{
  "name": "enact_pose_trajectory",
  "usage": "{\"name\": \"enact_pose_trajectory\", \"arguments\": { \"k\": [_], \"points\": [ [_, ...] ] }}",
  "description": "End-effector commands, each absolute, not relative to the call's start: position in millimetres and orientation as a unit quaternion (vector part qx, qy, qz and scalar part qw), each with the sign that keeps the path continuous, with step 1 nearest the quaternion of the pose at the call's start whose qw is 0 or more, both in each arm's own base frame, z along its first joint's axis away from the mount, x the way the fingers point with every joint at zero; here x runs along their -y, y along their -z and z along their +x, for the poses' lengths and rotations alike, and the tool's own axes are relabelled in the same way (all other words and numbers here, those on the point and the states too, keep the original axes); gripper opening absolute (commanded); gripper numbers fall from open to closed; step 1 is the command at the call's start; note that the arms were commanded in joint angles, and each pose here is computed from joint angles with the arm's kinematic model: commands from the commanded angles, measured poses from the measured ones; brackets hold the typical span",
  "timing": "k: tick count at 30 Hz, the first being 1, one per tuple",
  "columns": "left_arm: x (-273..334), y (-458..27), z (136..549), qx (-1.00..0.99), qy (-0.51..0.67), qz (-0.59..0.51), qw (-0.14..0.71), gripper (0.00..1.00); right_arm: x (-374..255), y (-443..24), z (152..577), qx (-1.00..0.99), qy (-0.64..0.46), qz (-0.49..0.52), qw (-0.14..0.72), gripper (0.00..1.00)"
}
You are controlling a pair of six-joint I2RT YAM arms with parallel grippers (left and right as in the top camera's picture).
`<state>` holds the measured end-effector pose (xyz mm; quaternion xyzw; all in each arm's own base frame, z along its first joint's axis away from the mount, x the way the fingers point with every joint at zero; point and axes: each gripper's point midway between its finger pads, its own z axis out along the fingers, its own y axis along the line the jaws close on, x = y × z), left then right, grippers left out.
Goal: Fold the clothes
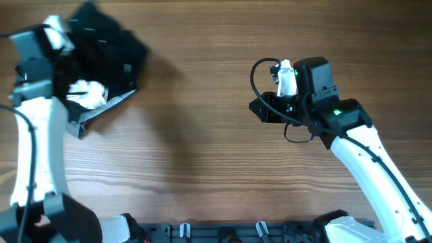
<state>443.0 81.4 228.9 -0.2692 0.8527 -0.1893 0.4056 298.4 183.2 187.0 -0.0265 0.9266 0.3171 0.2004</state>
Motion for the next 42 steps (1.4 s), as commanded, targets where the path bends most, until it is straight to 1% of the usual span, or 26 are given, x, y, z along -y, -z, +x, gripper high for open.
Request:
{"name": "enact_pose_trajectory", "arguments": {
  "k": [1, 2, 3, 4, 5, 6, 10, 12, 14, 16, 18, 21, 22, 24, 25, 27, 29, 30, 31, 32, 37, 42],
  "points": [
    [-147.5, -210.1, 451.8, -0.834, 0.147, -0.318, 0.426, 0.04, -179.8, -183.8, 303.1, -0.931, -0.302, -0.023, 0.204, 0.15],
    [-158.2, -201.2, 451.6, -0.830, 0.149, -0.338, 0.419, 0.04, -179.8, -183.7, 303.0, -0.931, -0.302, -0.023, 0.204, 0.15],
    [-166.8, -192.5, 451.6, -0.827, 0.152, -0.351, 0.413, 0.08, -179.7, -183.7, 302.9, -0.931, -0.302, -0.023, 0.204, 0.15],
    [-175.1, -182.6, 452.2, -0.825, 0.150, -0.362, 0.406, 0.27, -179.8, -183.7, 302.9, -0.931, -0.302, -0.023, 0.204, 0.15],
    [-180.8, -175.1, 452.9, -0.825, 0.148, -0.368, 0.402, 0.60, -179.8, -183.8, 303.0, -0.931, -0.302, -0.023, 0.204, 0.15],
    [-187.1, -166.1, 454.0, -0.824, 0.148, -0.375, 0.398, 1.00, -179.8, -183.7, 302.9, -0.931, -0.302, -0.023, 0.204, 0.15],
    [-197.5, -145.1, 442.3, -0.829, 0.145, -0.397, 0.366, 1.00, -179.0, -182.4, 301.4, -0.932, -0.300, -0.024, 0.201, 0.15],
    [-200.3, -147.4, 429.6, -0.833, 0.140, -0.403, 0.353, 1.00, -178.6, -182.4, 301.2, -0.933, -0.298, -0.024, 0.201, 0.15],
    [-202.7, -160.8, 412.9, -0.837, 0.132, -0.404, 0.344, 1.00, -179.2, -186.7, 300.7, -0.930, -0.301, -0.032, 0.208, 0.17],
    [-204.1, -189.1, 396.4, -0.841, 0.119, -0.392, 0.354, 1.00, -179.0, -196.4, 301.0, -0.924, -0.300, -0.056, 0.231, 0.20],
    [-195.6, -228.4, 383.6, -0.850, 0.111, -0.347, 0.381, 1.00, -173.8, -210.0, 303.1, -0.918, -0.289, -0.065, 0.266, 0.22],
    [-164.8, -289.1, 370.9, -0.858, 0.115, -0.250, 0.434, 1.00, -158.0, -234.3, 307.0, -0.909, -0.257, -0.055, 0.324, 0.24],
    [-146.4, -314.4, 363.8, -0.858, 0.118, -0.208, 0.454, 1.00, -153.6, -246.1, 306.8, -0.902, -0.250, -0.055, 0.347, 0.25],
    [-115.4, -344.2, 351.8, -0.858, 0.123, -0.147, 0.476, 1.00, -146.3, -271.4, 304.0, -0.885, -0.239, -0.068, 0.394, 0.29],
    [-96.3, -356.4, 344.2, -0.859, 0.126, -0.113, 0.483, 1.00, -143.4, -281.5, 302.0, -0.878, -0.234, -0.073, 0.412, 0.33],
    [-52.2, -374.2, 324.7, -0.861, 0.132, -0.045, 0.489, 1.00, -136.7, -310.4, 291.9, -0.854, -0.220, -0.103, 0.461, 0.44],
    [-19.7, -380.9, 307.3, -0.862, 0.141, -0.002, 0.487, 1.00, -131.8, -330.1, 280.9, -0.834, -0.209, -0.127, 0.495, 0.52],
    [-6.2, -382.5, 298.0, -0.864, 0.141, 0.012, 0.484, 1.00, -129.4, -340.2, 273.8, -0.823, -0.205, -0.137, 0.512, 0.59],
    [4.3, -382.6, 288.3, -0.866, 0.137, 0.023, 0.479, 1.00, -126.8, -349.4, 266.3, -0.813, -0.207, -0.139, 0.526, 0.76],
    [11.6, -381.2, 278.4, -0.871, 0.129, 0.029, 0.473, 1.00, -124.3, -358.0, 258.9, -0.804, -0.210, -0.138, 0.539, 1.00],
    [25.7, -367.8, 239.7, -0.892, 0.096, 0.045, 0.439, 1.00, -115.8, -381.1, 233.0, -0.777, -0.217, -0.138, 0.574, 1.00],
    [31.6, -361.0, 220.8, -0.900, 0.102, 0.051, 0.420, 1.00, -114.4, -372.8, 224.3, -0.788, -0.219, -0.139, 0.559, 1.00]
  ]
}}
